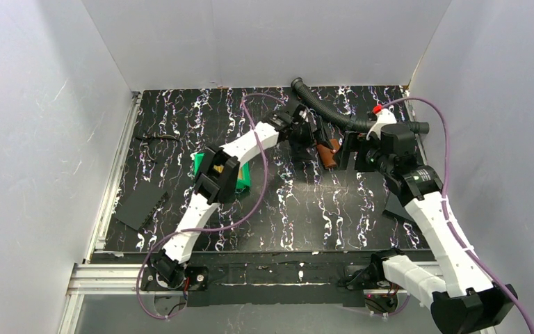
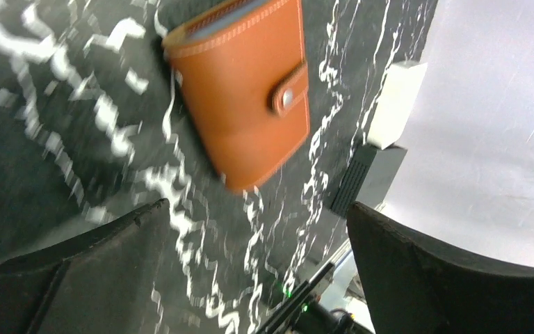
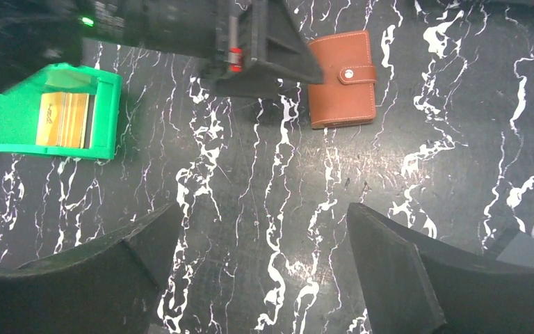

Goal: Put the credit cards into the card holder
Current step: Place the card holder at the center of the board.

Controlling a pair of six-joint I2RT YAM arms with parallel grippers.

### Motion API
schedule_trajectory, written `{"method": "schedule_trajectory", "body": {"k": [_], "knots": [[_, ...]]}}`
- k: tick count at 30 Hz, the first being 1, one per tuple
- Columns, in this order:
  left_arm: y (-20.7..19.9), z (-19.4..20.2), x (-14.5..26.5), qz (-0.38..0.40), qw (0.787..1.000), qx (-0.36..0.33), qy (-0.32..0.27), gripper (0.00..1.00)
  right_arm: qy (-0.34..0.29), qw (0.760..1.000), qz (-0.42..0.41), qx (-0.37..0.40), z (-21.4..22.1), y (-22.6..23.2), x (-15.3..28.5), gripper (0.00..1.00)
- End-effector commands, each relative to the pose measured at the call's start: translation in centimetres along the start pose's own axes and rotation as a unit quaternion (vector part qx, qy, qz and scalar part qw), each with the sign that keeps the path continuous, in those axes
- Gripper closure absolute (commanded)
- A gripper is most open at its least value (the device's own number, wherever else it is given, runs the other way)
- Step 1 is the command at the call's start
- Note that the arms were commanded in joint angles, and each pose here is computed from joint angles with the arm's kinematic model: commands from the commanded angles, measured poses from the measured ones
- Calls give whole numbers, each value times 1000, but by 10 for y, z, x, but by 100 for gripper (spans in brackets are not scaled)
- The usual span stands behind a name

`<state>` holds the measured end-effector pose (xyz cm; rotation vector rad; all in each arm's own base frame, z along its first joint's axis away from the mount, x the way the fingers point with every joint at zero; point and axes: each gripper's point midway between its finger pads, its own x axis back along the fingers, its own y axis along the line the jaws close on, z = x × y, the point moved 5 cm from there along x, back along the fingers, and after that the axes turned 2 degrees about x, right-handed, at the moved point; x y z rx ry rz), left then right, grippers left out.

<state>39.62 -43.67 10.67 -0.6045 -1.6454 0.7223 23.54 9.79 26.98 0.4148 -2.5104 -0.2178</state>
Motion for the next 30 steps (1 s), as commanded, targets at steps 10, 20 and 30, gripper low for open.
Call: {"method": "schedule_trajectory", "body": {"k": [10,20,30], "knots": [[-130,82,375,73,950,-238,-186,2,-148,986,80,12,-110,7,130,2],[-122,156,557,116,838,-296,-444,2,-300,949,98,-12,-156,13,231,2],[-99,177,595,115,799,-282,-518,2,-347,935,78,-10,-156,18,259,2]]}}
